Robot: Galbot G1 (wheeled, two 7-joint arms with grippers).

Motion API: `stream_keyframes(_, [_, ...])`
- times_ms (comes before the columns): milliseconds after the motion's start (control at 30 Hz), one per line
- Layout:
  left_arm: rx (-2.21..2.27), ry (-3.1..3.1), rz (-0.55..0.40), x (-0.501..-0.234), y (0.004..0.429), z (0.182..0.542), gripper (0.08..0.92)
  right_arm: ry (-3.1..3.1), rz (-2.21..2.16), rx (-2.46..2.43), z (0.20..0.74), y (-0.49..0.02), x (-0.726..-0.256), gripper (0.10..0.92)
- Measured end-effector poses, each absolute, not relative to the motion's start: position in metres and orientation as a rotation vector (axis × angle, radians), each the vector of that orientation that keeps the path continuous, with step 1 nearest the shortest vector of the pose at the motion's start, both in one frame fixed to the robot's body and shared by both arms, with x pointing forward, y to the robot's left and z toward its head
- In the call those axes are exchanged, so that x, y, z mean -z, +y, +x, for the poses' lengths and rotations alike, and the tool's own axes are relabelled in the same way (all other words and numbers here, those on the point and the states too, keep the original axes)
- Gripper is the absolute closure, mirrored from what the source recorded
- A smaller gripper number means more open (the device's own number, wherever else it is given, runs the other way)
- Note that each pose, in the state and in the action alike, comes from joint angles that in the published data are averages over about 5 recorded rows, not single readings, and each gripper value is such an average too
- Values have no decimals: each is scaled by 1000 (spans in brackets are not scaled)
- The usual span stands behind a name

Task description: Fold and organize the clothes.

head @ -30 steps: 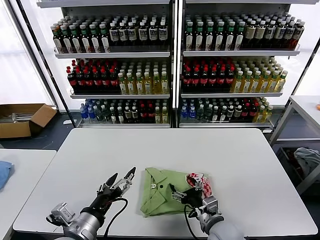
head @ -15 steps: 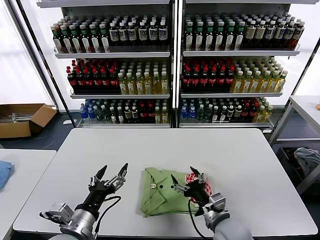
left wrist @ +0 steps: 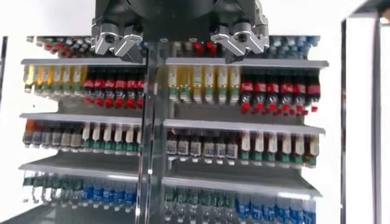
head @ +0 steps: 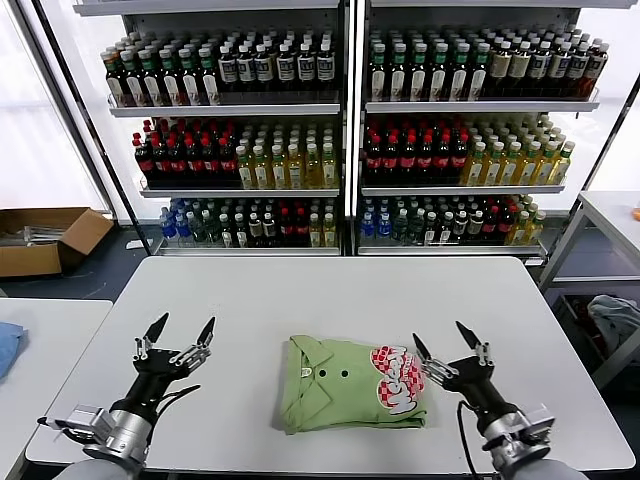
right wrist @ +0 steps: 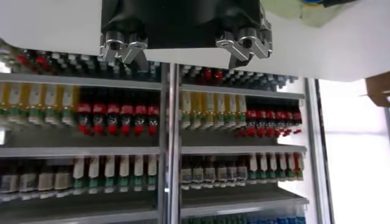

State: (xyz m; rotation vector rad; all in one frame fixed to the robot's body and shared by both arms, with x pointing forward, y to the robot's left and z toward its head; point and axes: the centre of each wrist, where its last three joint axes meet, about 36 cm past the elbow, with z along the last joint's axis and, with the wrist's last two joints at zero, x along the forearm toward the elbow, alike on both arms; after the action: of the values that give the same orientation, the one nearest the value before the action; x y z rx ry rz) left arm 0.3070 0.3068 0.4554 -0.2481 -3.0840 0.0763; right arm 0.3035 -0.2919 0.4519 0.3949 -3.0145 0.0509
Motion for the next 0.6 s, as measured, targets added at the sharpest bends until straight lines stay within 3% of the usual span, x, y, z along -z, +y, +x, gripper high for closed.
stream_keyframes(600, [42, -3111, -312, -457, 329, 305, 177, -3060, 188, -112, 274, -368, -444, 200])
